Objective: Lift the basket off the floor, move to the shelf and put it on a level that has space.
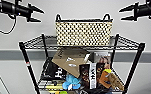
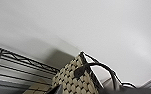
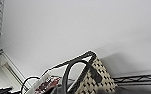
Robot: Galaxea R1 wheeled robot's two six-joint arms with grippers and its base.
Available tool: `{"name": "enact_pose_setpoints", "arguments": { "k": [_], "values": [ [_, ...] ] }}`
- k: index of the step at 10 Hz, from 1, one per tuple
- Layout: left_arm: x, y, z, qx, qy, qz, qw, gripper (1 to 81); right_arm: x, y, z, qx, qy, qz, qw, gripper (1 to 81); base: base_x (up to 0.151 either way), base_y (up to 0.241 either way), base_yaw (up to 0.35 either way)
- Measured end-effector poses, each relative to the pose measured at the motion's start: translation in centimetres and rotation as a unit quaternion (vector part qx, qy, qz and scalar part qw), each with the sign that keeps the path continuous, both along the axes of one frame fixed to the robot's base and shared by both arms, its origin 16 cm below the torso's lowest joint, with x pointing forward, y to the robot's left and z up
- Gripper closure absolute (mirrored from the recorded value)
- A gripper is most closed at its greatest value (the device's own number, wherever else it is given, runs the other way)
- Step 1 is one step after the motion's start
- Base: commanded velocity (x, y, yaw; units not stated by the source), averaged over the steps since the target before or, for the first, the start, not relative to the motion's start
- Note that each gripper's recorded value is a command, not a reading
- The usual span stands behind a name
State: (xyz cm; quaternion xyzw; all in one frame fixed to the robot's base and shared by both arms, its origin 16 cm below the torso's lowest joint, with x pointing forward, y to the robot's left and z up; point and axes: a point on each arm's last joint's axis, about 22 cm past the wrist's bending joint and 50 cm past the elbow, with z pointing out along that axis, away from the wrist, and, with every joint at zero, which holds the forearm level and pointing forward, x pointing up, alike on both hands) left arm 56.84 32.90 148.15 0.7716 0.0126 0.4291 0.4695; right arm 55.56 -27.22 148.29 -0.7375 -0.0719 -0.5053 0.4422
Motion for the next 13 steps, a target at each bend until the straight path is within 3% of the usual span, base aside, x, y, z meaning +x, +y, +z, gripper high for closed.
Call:
{"name": "enact_pose_setpoints", "arguments": {
  "k": [3, 5, 7, 9, 13],
  "values": [
    [-2.3, 7.0, -1.3, -0.006, -0.002, 0.044, 0.999, 1.0, -0.8, -6.9, -1.5, 0.004, 0.008, -0.047, 0.9989, 1.0, 0.0, 0.0, 0.0],
    [-4.2, 12.8, -3.4, 0.0, 0.007, 0.086, 0.9963, 1.0, -1.2, -10.2, -4.5, -0.025, 0.031, -0.07, 0.9968, 1.0, 0.0, 0.0, 0.0],
    [-6.0, 17.6, -6.4, 0.028, 0.026, 0.121, 0.9919, 1.0, -1.4, -12.8, -7.3, -0.047, 0.051, -0.089, 0.9936, 1.0, 0.0, 0.0, 0.0],
    [-7.6, 22.5, -9.7, 0.051, 0.043, 0.165, 0.9839, 1.0, -1.9, -17.6, -11.0, -0.063, 0.078, -0.128, 0.9867, 1.0, 0.0, 0.0, 0.0],
    [-10.4, 29.1, -19.0, 0.081, 0.113, 0.224, 0.9645, 1.0, -2.7, -22.5, -18.1, -0.088, 0.133, -0.167, 0.9729, 1.0, 0.0, 0.0, 0.0]
  ]
}}
